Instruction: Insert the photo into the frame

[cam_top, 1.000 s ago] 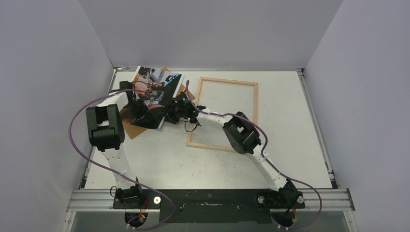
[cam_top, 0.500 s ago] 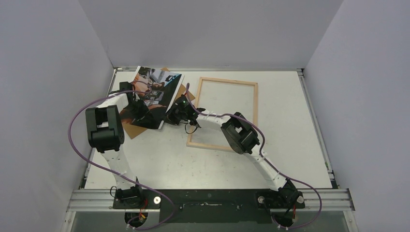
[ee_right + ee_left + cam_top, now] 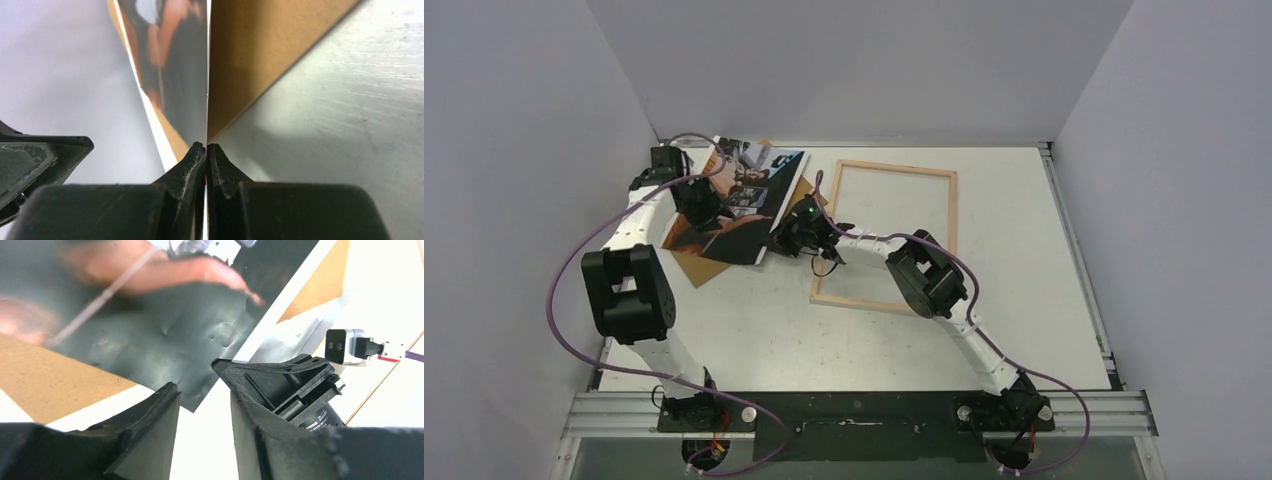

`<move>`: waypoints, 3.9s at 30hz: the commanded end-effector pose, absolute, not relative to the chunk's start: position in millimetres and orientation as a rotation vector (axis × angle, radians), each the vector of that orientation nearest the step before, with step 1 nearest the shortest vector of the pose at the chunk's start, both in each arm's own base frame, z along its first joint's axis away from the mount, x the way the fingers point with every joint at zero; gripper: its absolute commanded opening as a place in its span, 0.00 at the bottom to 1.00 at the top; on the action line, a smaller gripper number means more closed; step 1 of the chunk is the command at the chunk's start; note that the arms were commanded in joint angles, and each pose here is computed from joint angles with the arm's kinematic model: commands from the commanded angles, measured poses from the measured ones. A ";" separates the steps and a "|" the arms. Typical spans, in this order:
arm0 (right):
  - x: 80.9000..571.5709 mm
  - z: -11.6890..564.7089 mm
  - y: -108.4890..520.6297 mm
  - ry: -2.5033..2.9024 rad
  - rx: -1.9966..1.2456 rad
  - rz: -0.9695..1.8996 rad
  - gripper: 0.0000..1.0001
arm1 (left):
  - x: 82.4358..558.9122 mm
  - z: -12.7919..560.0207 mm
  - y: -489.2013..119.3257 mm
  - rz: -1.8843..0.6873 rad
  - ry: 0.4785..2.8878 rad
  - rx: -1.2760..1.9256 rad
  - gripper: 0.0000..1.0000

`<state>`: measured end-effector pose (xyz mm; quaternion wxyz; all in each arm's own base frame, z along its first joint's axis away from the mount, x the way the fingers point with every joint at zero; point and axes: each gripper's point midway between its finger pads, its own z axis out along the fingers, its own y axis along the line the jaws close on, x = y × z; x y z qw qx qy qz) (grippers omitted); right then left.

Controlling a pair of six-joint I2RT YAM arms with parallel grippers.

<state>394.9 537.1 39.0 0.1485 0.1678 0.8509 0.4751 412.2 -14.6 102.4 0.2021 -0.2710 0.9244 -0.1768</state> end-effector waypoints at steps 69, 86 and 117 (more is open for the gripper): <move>403.9 294.8 527.2 1.957 0.531 1.924 0.00 | 446.1 212.9 13.7 -1.321 1.589 -1.392 0.24; 404.8 284.0 515.8 1.971 0.520 1.899 0.41 | 444.9 207.7 12.7 -1.279 1.679 -1.410 0.00; 375.0 284.2 435.1 1.451 -1.139 0.614 0.70 | 431.8 292.4 -7.5 -1.329 1.873 -1.365 0.00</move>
